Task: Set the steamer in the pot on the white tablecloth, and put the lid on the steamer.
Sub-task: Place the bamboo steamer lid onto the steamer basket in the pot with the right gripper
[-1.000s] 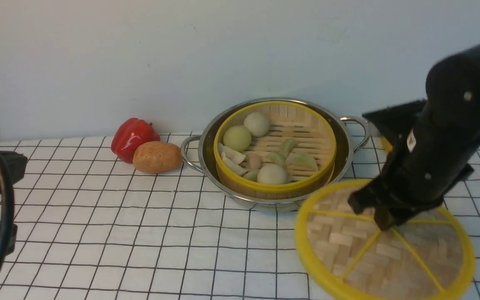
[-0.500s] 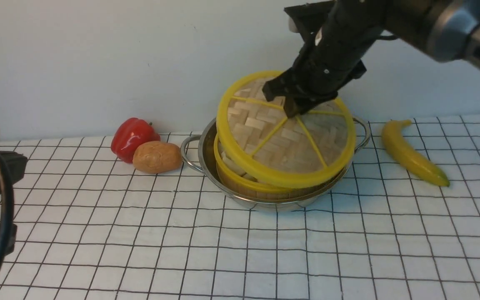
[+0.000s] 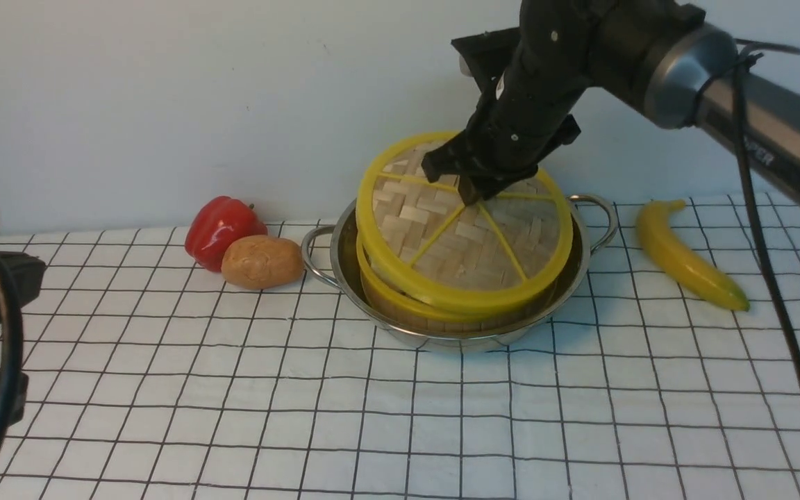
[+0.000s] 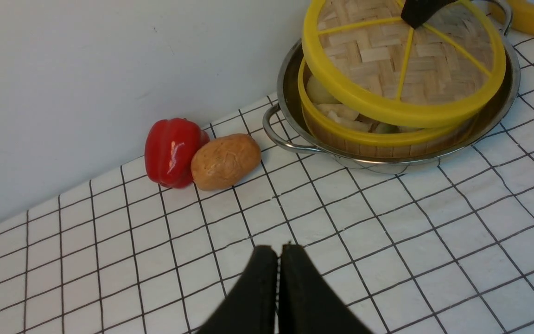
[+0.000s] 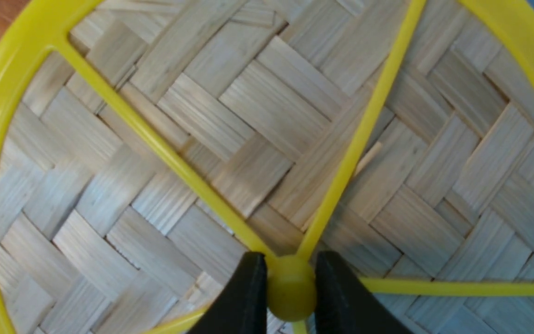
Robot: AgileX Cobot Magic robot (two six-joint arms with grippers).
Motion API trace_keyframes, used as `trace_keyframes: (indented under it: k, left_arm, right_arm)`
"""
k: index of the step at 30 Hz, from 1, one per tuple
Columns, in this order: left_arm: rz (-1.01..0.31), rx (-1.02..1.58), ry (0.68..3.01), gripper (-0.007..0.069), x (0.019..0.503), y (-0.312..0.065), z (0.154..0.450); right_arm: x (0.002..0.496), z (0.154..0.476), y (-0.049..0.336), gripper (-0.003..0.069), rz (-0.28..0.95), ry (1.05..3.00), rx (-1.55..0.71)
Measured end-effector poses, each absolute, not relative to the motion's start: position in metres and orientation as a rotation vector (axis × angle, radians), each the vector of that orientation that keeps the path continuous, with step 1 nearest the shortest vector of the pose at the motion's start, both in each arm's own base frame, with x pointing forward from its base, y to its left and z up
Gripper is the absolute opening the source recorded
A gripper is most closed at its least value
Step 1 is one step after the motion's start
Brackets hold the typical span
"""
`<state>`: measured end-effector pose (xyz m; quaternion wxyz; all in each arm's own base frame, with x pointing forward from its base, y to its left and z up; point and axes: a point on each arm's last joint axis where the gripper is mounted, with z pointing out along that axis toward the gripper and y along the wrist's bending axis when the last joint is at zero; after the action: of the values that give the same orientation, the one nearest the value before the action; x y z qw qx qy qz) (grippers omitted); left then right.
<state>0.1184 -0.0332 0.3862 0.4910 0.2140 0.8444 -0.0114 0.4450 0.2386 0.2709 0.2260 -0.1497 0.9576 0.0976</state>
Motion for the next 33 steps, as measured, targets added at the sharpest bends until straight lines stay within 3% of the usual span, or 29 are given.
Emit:
trace_keyframes:
  k: [17,33]
  left_arm:
    - [-0.028,0.520,2.050,0.0012,0.118,-0.033,0.386]
    - [-0.028,0.520,2.050,0.0012,0.118,-0.033,0.386]
  right_arm:
    - [0.447,0.268,0.239,0.0146,0.248,2.635,-0.441]
    - [0.456,0.245,0.246,0.0146,0.269,2.618,-0.495]
